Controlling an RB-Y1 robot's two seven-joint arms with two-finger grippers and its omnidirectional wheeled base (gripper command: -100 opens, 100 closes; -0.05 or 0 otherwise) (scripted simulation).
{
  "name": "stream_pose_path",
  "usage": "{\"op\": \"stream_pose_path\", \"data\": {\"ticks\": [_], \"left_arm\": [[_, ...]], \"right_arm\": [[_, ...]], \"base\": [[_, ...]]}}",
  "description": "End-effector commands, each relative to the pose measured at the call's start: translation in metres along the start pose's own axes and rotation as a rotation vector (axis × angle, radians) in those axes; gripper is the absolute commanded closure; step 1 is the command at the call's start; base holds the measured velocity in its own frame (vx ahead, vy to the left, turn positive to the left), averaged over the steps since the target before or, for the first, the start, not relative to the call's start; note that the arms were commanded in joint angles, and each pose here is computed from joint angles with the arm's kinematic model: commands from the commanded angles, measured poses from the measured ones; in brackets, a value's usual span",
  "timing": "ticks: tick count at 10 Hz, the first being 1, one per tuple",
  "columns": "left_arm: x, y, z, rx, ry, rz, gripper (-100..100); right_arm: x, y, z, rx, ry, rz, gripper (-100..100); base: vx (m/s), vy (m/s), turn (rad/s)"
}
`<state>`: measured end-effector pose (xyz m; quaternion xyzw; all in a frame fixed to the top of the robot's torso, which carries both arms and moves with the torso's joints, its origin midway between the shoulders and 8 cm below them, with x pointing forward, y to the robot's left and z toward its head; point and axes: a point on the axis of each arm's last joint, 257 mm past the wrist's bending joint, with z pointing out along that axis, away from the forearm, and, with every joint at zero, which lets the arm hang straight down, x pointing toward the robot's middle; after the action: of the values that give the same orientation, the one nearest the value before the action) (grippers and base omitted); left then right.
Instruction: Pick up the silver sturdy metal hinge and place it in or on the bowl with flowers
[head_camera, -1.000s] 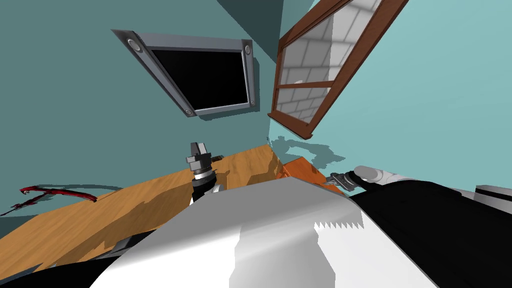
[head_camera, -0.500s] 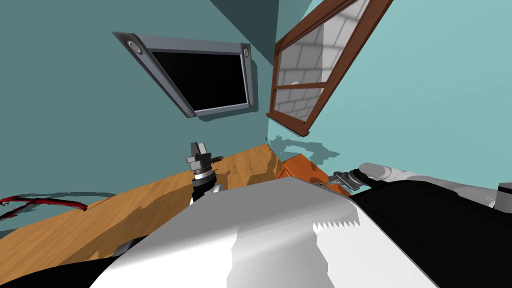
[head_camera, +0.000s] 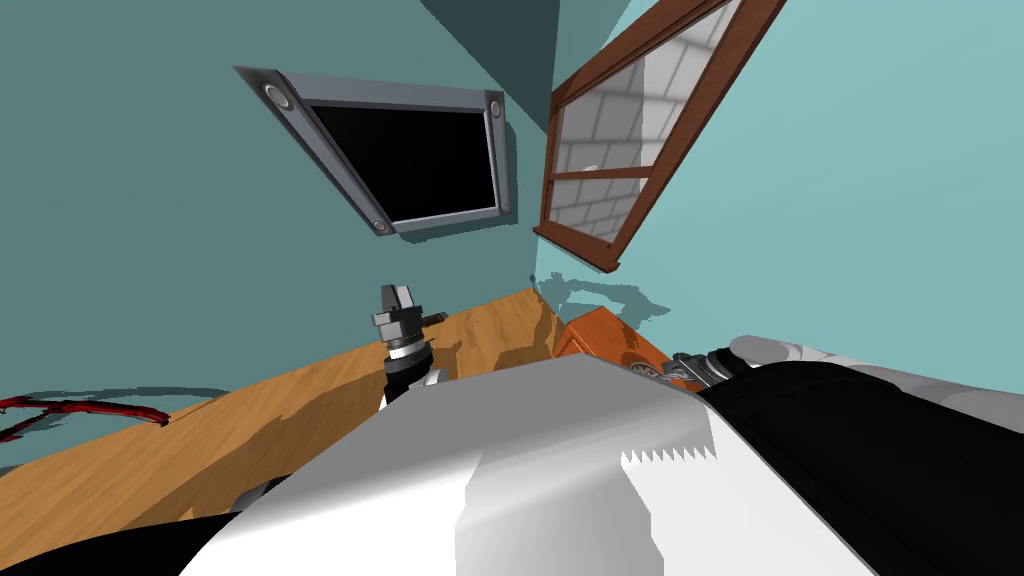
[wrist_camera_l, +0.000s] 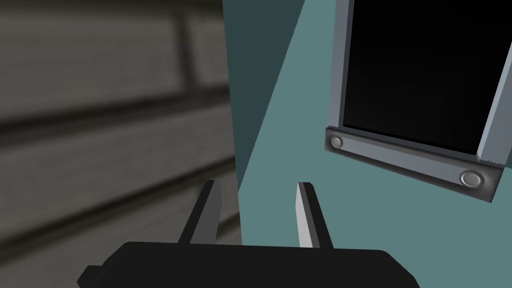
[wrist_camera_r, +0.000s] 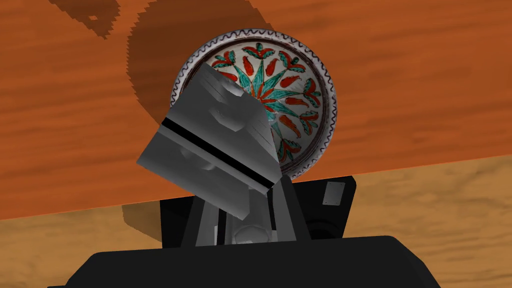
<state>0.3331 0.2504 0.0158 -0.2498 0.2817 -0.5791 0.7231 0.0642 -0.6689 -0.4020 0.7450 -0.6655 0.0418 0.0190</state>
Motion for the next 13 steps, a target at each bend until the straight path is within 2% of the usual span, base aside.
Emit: {"op": "stream_pose_path", "data": {"ticks": [1, 3, 4, 8, 9, 10, 13], "left_arm": [[0.0, 0.0, 0.0, 0.0, 0.0, 0.0, 0], [0.0, 0.0, 0.0, 0.0, 0.0, 0.0, 0], [0.0, 0.0, 0.0, 0.0, 0.0, 0.0, 0], [0.0, 0.0, 0.0, 0.0, 0.0, 0.0, 0], [0.0, 0.0, 0.0, 0.0, 0.0, 0.0, 0], [0.0, 0.0, 0.0, 0.0, 0.0, 0.0, 0], [0.0, 0.0, 0.0, 0.0, 0.0, 0.0, 0]], "right_arm": [[-0.005, 0.012, 0.001, -0.006, -0.014, 0.015, 100], [-0.006, 0.013, 0.001, -0.007, -0.015, 0.017, 100], [-0.007, 0.014, 0.001, -0.009, -0.017, 0.017, -100], [-0.007, 0.014, 0.001, -0.009, -0.018, 0.017, -100], [-0.007, 0.014, 0.001, -0.009, -0.018, 0.017, 0], [-0.002, 0.005, -0.009, -0.007, -0.017, 0.008, -100], [0.006, -0.01, -0.025, -0.003, -0.016, -0.007, -100]], "base": [[0.001, 0.043, -0.013], [-0.002, 0.03, -0.011], [0.0, 0.0, 0.0], [0.0, 0.0, 0.0], [0.0, 0.0, 0.0], [-0.009, 0.011, -0.07], [-0.022, 0.023, -0.05]]}}
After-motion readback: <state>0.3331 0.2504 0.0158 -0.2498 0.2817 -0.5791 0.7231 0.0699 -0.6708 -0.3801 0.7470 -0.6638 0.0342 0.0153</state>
